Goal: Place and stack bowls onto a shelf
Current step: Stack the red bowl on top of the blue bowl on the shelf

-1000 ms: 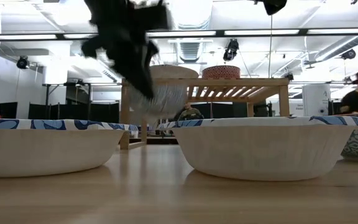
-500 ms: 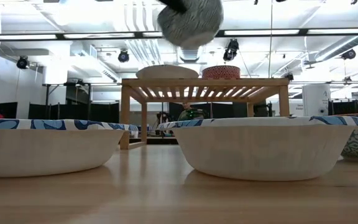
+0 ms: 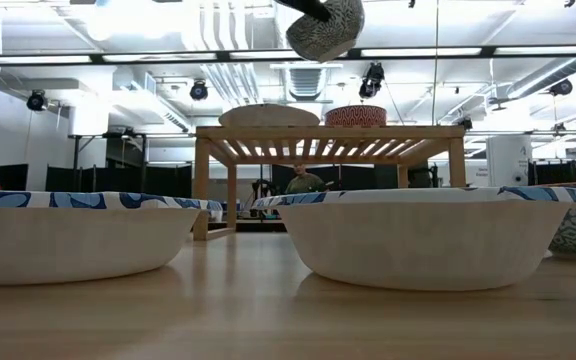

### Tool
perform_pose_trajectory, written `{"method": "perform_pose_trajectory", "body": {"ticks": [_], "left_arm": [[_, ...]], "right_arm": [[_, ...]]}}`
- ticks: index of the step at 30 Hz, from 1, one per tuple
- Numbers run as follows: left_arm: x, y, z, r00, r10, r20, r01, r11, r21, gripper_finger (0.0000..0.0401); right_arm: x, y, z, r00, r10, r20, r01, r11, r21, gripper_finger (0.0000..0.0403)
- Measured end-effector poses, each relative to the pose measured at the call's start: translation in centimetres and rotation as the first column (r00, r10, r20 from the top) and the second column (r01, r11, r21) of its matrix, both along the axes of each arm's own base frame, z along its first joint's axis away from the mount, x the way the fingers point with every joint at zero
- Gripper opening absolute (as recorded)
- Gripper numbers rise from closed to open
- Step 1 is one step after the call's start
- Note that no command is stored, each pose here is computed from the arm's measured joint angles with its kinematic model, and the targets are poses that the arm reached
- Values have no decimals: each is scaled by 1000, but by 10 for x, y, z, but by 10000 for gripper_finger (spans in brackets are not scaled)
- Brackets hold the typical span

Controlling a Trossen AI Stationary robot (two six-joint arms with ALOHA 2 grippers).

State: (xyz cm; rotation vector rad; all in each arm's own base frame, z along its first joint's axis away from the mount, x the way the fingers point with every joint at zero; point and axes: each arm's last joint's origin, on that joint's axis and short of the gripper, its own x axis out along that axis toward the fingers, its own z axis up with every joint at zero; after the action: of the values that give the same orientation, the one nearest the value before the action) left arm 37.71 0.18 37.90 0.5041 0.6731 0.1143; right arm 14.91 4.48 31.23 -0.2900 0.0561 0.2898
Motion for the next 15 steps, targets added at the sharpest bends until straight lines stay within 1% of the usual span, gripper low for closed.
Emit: {"method": "perform_pose_trajectory", "body": {"ticks": [4, 13, 15], "left_arm": [[4, 22, 7, 997, -22, 73, 24, 1000, -17, 0], [11, 59, 17, 981, 6, 192, -13, 999, 35, 0], [17, 64, 20, 980, -19, 200, 13, 999, 35, 0]], "right_arm": [[-8, -2, 1, 1000, 0, 25, 0, 1000, -1, 63], [-13, -4, 1, 1000, -1, 26, 1, 1000, -1, 63], [-13, -4, 1, 1000, -1, 24, 1, 1000, -3, 63]]}}
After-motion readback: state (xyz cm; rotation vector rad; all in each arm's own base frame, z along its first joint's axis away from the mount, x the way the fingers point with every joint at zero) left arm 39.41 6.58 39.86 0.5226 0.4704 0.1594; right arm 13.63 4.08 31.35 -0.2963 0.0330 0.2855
